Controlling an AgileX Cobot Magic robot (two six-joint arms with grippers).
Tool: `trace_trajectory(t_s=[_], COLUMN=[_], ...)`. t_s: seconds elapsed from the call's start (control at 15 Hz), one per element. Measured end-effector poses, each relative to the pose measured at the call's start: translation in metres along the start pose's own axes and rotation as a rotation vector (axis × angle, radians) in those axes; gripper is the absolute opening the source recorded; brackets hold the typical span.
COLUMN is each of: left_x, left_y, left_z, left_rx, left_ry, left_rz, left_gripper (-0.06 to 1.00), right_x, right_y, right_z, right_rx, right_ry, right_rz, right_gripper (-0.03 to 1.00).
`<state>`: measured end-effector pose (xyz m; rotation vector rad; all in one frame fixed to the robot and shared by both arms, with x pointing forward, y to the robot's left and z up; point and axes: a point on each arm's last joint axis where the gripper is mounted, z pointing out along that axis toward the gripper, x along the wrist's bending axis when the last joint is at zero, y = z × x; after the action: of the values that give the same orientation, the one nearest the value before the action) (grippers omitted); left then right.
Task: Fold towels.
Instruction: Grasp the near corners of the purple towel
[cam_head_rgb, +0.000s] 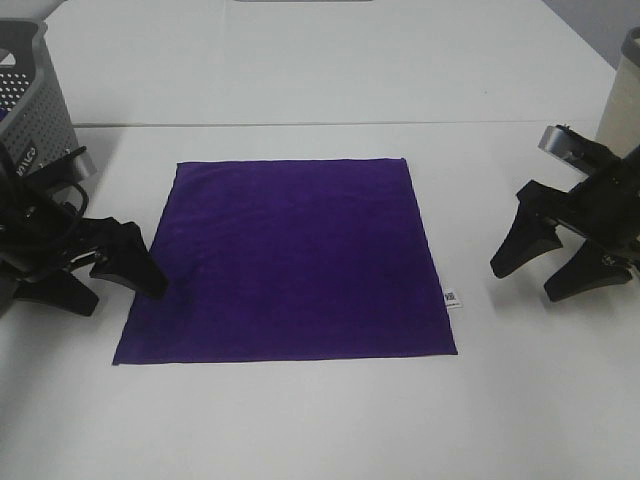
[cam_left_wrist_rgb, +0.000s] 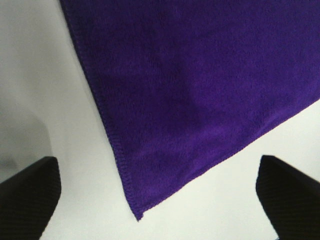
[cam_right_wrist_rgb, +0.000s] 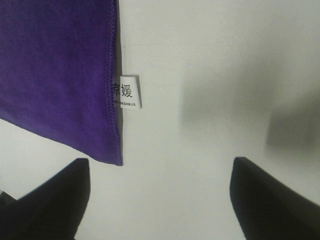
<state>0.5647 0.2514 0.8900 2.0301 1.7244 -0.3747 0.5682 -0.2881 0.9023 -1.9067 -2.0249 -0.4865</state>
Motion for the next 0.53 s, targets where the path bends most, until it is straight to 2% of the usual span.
trace_trajectory(t_s=[0.13, 0.27, 0.53], left_x=[0.001, 0.001, 0.001], left_y=[0.000, 0.000, 0.000], left_z=[0.003, 0.003, 0.003], left_rx=[0.002, -0.001, -0.004], left_ry=[-0.003, -0.007, -0.004], left_rz=[0.008, 0.010, -0.006], left_gripper=[0.99, 0.99, 0.99], right_x=[0.005, 0.016, 0.016], right_y=[0.002, 0.001, 0.002], right_z=[0.007, 0.038, 0.046], right_rx=[-0.007, 0.063, 0.072], right_ry=[-0.013, -0.026, -0.009], right_rz=[-0.017, -0.038, -0.007], right_gripper=[0.75, 0.75, 0.74])
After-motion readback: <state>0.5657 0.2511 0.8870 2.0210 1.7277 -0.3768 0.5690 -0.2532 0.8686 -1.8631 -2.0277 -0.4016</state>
